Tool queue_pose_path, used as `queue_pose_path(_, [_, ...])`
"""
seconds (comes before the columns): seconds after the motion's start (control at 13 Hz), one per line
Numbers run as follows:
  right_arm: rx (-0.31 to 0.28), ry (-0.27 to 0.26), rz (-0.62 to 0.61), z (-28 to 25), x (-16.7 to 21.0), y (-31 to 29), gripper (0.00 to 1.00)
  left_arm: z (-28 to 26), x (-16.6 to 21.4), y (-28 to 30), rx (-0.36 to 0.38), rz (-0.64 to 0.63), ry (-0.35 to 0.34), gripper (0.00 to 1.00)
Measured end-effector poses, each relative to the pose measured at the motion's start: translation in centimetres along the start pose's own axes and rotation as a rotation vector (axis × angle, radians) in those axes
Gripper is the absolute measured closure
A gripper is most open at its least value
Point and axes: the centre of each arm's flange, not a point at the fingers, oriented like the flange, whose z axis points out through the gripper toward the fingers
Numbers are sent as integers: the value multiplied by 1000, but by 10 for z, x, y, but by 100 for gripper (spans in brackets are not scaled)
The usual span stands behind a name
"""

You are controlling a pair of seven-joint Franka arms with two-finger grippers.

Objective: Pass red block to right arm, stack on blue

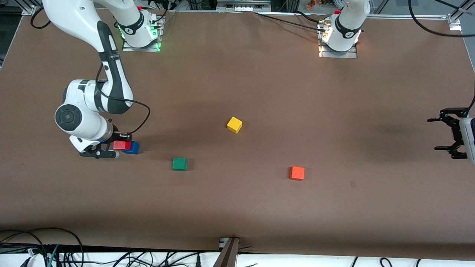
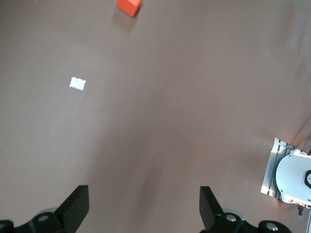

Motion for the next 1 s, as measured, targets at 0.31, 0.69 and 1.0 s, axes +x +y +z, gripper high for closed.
queue_pose_path(0.31, [-1, 22, 8, 3, -2, -5, 44, -19, 37, 23, 68, -149, -83, 0])
queue_pose_path(0.69, [0, 37, 12, 7, -4, -2, 44, -46, 149, 96, 277, -199, -297, 0])
queue_pose_path(1.0, [4, 51, 48, 1, -2, 1, 30, -49, 176, 122, 320, -327, -297, 0])
